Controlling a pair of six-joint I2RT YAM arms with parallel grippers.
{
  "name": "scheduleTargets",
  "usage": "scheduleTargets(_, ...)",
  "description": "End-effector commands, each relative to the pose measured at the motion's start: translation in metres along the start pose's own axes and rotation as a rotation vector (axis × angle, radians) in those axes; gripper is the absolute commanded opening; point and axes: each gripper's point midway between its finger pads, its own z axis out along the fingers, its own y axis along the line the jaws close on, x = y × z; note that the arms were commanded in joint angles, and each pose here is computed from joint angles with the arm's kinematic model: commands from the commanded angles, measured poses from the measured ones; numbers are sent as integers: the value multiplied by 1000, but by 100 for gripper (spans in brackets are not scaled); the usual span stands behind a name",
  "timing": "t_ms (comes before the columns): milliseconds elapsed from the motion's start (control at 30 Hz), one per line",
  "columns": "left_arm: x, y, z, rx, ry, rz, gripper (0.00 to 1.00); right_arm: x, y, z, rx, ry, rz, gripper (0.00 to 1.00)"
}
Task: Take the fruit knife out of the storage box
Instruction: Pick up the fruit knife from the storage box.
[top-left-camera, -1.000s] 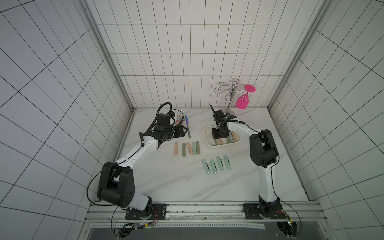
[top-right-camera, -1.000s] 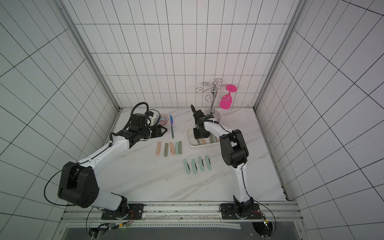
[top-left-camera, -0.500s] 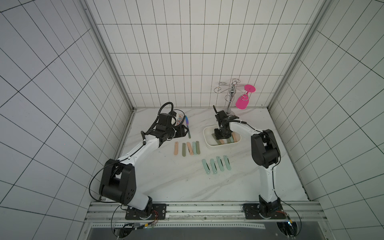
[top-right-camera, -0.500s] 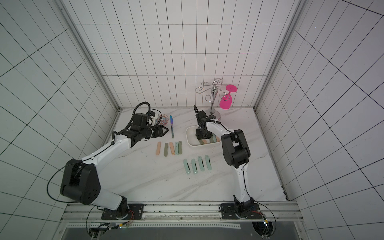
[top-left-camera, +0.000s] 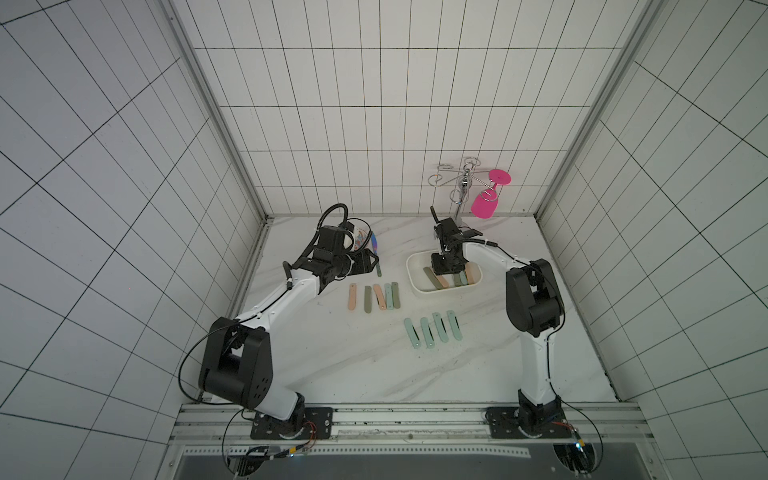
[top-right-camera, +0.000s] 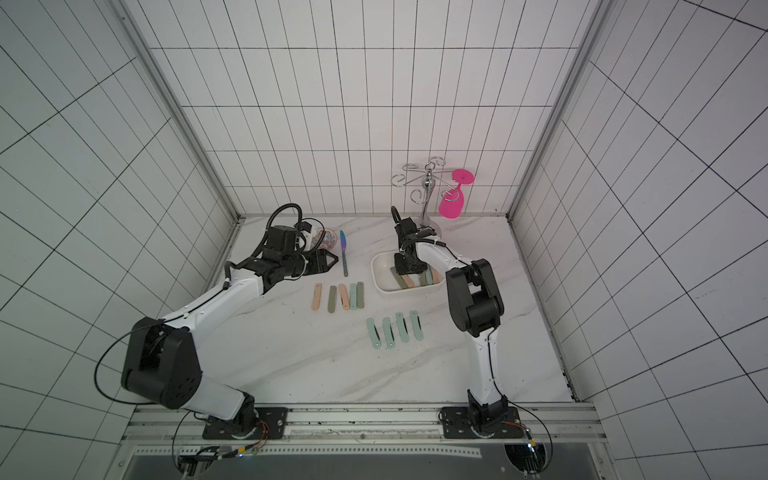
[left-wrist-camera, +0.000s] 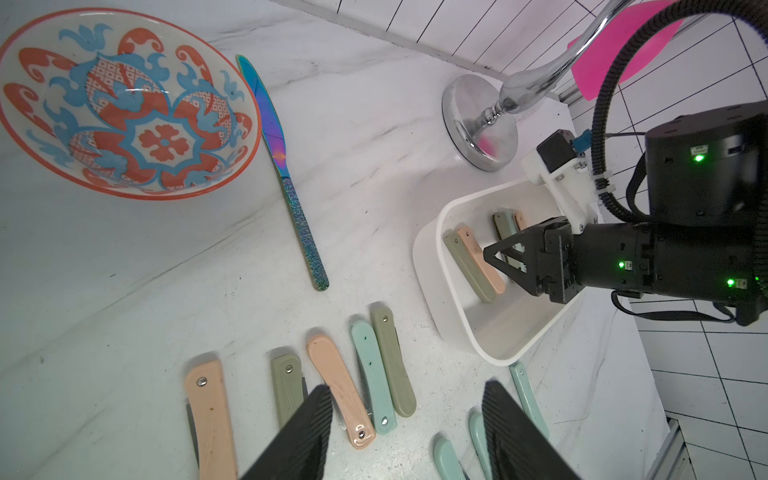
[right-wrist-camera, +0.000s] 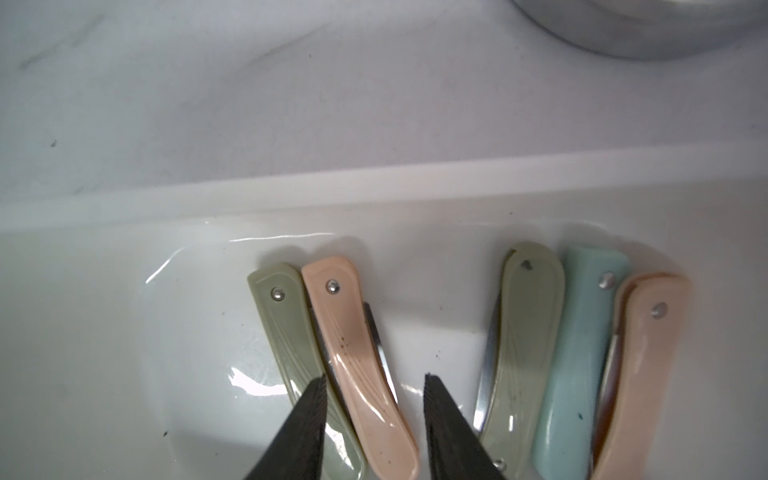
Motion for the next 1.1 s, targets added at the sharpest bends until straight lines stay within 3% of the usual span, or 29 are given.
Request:
scheduleTargets(0, -12, -8, 0, 16, -28, 14, 61, 14, -4, 15, -4, 53, 2, 40)
scheduleTargets(1067, -9, -14, 4, 38, -13, 21, 61, 53, -11, 56, 18, 172, 4, 38)
